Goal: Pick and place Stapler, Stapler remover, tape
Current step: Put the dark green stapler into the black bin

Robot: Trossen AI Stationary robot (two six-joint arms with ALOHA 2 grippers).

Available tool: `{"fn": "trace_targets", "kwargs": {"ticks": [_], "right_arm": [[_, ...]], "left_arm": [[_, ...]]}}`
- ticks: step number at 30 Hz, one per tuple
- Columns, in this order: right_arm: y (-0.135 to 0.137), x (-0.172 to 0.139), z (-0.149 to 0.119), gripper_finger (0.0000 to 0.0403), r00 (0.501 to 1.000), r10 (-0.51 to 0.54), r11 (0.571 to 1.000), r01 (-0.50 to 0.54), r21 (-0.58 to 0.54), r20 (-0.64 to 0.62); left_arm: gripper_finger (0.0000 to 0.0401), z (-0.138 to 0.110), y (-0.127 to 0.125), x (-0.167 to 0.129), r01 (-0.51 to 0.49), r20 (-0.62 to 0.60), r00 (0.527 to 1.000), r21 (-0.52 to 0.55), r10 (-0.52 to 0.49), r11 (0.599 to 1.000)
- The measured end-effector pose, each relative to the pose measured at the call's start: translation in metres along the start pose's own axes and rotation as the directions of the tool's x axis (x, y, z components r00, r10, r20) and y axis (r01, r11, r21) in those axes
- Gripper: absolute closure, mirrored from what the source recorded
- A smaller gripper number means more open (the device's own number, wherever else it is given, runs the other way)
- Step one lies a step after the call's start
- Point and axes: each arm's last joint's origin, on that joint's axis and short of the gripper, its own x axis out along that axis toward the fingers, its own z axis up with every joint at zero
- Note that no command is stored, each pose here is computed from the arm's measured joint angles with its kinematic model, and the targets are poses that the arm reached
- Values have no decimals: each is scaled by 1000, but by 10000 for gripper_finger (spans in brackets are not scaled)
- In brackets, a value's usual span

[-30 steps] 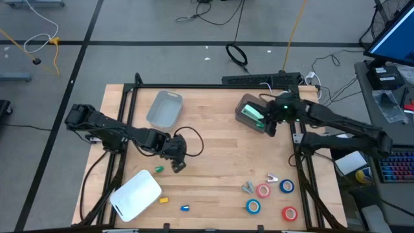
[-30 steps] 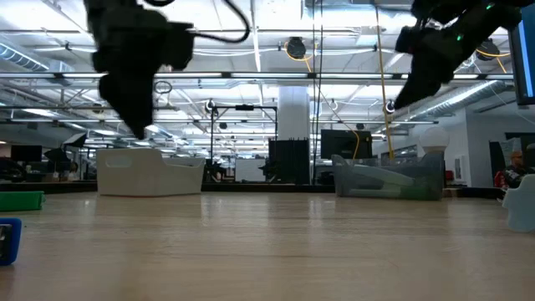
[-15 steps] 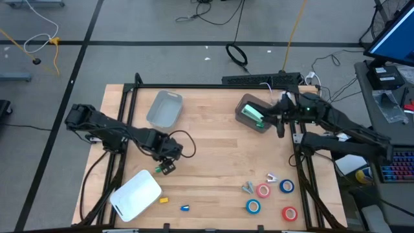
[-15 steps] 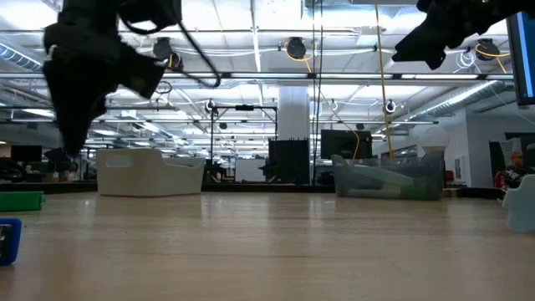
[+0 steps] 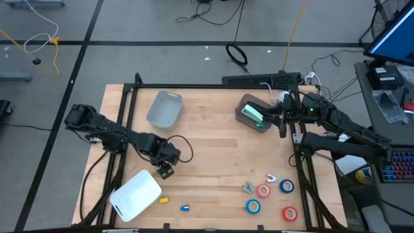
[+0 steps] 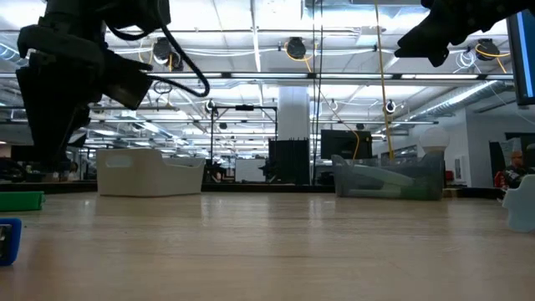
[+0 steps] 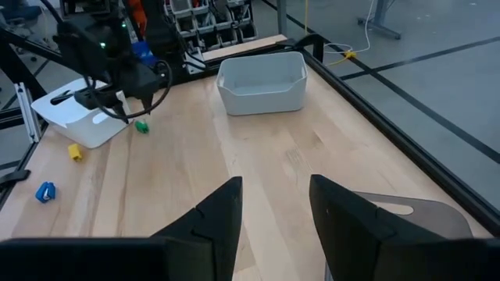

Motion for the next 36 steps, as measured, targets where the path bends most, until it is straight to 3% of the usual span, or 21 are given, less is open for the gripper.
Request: {"fn": "trace_targets", "kwargs": {"ticks": [11, 18, 29, 36], "right_arm": [[0, 0, 0, 257, 1000, -1, 1000, 1, -1, 1], [0, 0, 0, 260, 1000, -1, 1000, 1, -1, 2], [0, 1, 0, 261, 1000, -5, 1000, 5, 2, -3], [-1, 2, 0, 263, 1000, -6, 1000, 6, 3, -8]], "left_arm": [[148, -6, -1, 8, -28, 36, 999, 36, 27, 999], [148, -12, 12, 22, -75, -6, 997, -21, 75, 997], [148, -14, 6, 23, -23, -7, 1000, 1, 23, 1000], [148, -20, 8, 29, -45, -14, 999, 27, 46, 999]]}}
